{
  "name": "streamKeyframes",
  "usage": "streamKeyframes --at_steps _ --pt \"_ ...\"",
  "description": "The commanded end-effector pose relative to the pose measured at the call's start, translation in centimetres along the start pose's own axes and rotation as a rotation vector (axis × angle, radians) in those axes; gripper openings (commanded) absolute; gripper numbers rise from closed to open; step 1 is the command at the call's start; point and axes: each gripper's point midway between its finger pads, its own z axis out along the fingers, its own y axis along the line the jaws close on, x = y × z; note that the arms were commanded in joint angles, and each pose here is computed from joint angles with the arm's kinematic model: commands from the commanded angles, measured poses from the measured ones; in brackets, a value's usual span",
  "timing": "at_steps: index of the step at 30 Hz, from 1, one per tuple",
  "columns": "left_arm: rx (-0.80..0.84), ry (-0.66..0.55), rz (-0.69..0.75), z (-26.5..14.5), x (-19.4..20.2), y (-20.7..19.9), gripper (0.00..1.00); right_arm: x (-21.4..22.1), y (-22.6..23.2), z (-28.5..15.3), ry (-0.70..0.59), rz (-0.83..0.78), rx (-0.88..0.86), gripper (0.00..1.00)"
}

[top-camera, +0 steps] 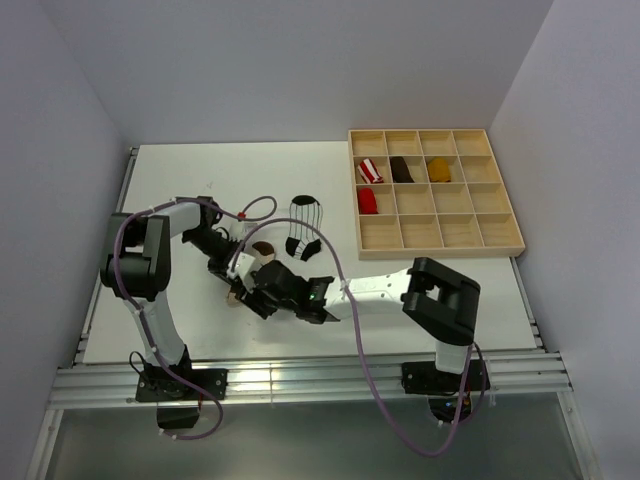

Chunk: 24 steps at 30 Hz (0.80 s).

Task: Roll the socks
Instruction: Roll the sock at the center of the board.

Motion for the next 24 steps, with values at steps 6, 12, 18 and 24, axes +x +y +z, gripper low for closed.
streamKeyframes --at_steps 6,12,18,24 --pt "-0.172 0.047 0.127 0.7 -0.3 5.2 0.0 0.8 -0.2 1.9 0.089 -0.315 0.113 0.57" --pt "-0.16 0.055 0.124 0.9 -0.3 5.2 0.0 0.6 -0.4 2.6 0.086 -0.397 0.167 0.58" --pt "-0.148 0.062 0.123 0.9 -0.2 5.1 0.0 0.1 0.2 3.1 0.063 -0.429 0.187 0.58" --pt "-0.143 0.07 0.121 1.1 -0.1 5.1 0.0 0.5 1.1 3.8 0.065 -0.456 0.197 0.58"
